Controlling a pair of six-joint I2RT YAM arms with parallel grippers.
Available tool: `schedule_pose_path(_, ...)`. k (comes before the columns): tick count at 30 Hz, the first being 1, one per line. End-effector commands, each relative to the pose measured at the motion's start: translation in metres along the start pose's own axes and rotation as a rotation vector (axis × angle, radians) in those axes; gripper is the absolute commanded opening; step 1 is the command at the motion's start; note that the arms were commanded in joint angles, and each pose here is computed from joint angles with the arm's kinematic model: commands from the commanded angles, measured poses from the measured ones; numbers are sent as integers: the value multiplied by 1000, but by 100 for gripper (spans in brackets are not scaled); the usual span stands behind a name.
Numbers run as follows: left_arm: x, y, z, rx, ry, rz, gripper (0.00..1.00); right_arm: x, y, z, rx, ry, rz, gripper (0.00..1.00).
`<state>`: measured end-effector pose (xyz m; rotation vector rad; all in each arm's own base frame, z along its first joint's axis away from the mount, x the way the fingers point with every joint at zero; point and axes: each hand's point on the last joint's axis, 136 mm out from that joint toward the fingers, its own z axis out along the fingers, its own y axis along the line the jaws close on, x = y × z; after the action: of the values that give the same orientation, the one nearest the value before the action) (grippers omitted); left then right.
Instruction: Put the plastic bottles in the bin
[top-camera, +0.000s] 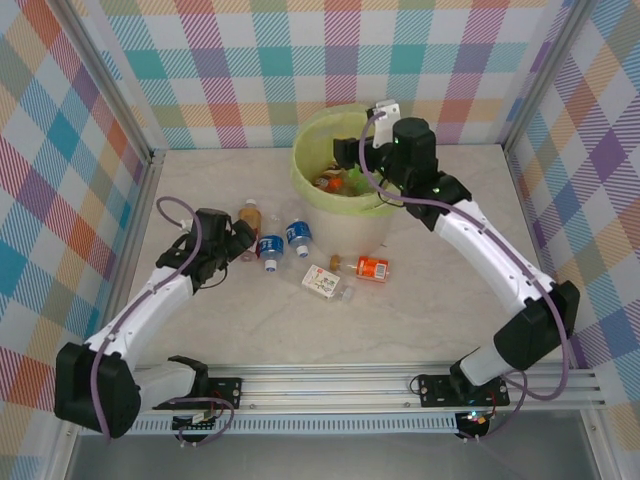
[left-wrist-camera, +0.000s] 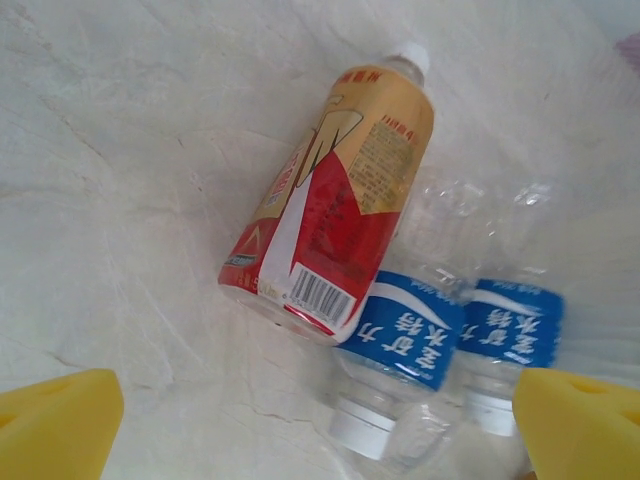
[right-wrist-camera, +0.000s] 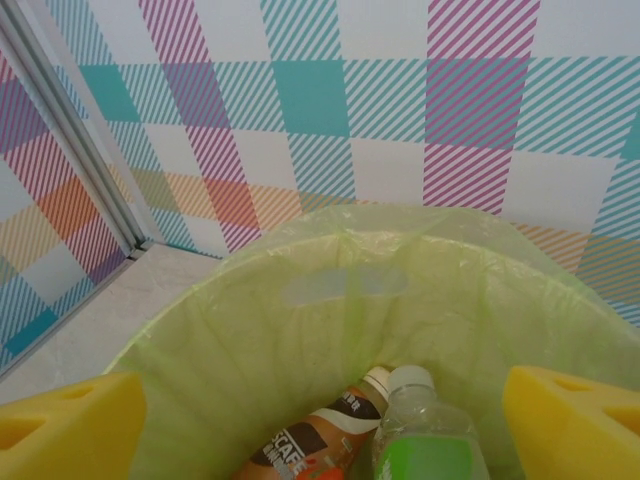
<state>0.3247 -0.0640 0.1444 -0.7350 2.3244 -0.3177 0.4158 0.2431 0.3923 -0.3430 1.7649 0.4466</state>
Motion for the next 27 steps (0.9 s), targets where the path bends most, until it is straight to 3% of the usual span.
schedule_pose_path(1, -17, -16, 12, 17, -7, 175, 100, -16, 6, -35, -38, -50, -10, 95)
schedule_pose_path(7, -31, -19, 50, -57, 70, 336, 100, -1, -2, -74, -10, -41, -7, 100)
schedule_pose_path(13, -24, -30, 81, -21, 235, 420, 100, 12, -20, -104, 74, -59, 15, 100)
schedule_pose_path(18, -27, -19, 97, -82, 282, 467, 99, 24, -31, -119, 126, -63, 31, 100)
schedule_pose_path(27, -17, -16, 111, -45, 398, 462, 79, 28, -39, -130, 169, -72, 25, 100)
